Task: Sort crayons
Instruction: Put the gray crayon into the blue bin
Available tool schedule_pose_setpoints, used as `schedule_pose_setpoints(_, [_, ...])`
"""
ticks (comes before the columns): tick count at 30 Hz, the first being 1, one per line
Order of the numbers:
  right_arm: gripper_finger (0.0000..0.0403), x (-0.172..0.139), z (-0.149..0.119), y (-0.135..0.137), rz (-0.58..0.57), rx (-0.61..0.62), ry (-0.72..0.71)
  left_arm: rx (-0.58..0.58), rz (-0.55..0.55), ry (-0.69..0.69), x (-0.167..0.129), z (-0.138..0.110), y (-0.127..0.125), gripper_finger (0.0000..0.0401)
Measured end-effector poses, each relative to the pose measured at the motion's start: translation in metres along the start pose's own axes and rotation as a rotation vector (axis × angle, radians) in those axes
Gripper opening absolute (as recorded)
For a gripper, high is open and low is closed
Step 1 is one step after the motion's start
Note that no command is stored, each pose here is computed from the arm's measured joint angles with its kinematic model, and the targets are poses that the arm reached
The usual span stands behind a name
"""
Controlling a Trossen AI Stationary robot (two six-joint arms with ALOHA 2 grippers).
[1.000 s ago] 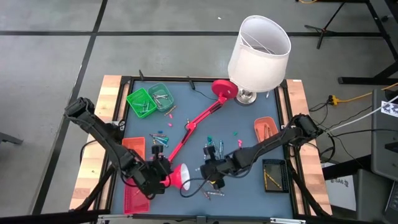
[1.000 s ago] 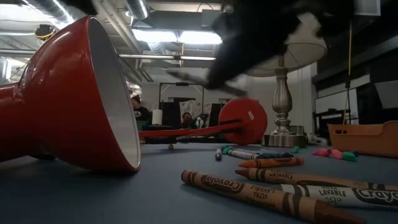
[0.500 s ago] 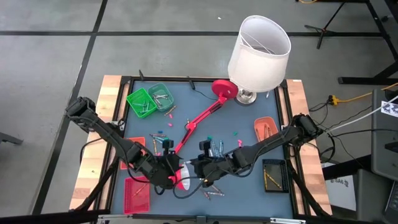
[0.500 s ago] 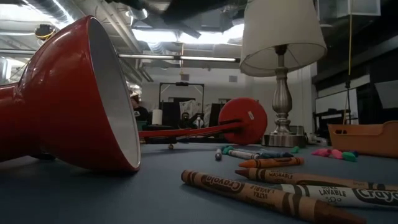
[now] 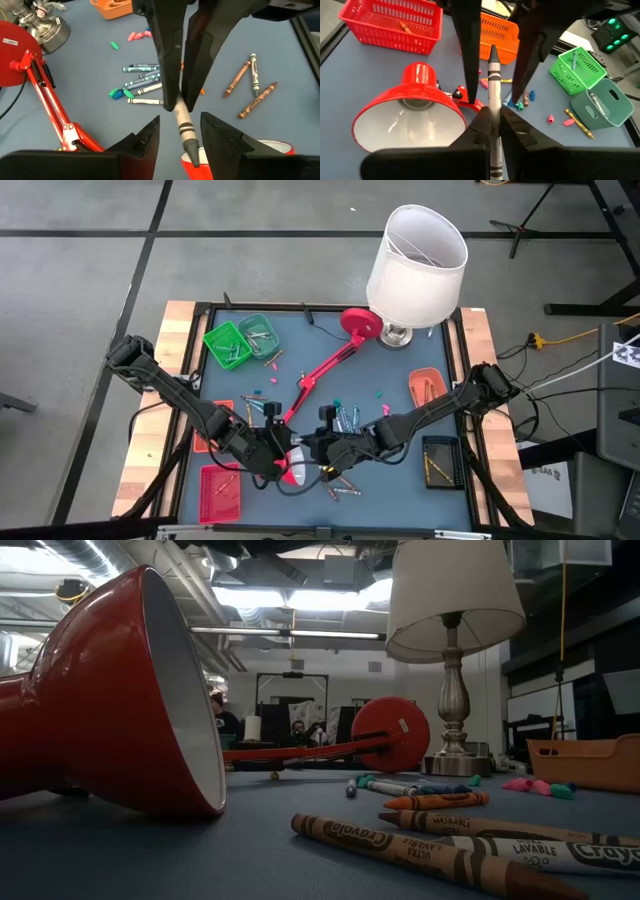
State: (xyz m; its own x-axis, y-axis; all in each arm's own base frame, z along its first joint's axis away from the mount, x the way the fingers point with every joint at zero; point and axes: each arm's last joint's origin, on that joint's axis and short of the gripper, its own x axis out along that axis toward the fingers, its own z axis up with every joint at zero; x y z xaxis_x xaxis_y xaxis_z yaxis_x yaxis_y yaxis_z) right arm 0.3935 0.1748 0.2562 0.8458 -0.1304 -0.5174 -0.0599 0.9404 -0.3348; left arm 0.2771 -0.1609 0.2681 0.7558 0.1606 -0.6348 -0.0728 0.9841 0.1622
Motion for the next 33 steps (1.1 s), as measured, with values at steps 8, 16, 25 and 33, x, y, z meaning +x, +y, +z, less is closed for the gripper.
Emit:
schedule_pose_setpoints(8, [0.0018, 0.000, -0.001, 0.000, -0.001, -0.002, 0.006, -0.002, 0.000, -0.001, 0.000, 0.000, 0.000, 0.0074])
schedule_pose_setpoints(16, [0.0018, 0.000, -0.001, 0.000, -0.001, -0.001, 0.008, -0.002, 0.002, 0.001, 0.000, 0.000, 0.000, 0.0017])
schedule_pose_setpoints(25, [0.0085, 0.000, 0.000, 0.000, 0.003, 0.000, 0.004, -0.002, 0.000, 0.001, 0.000, 0.000, 0.000, 0.0010])
schedule_pose_setpoints(33, [0.0149, 0.000, -0.002, 0.001, 0.005, -0.011, 0.022, 0.064, 0.063, 0.106, 0.004, -0.007, 0.016, 0.0011])
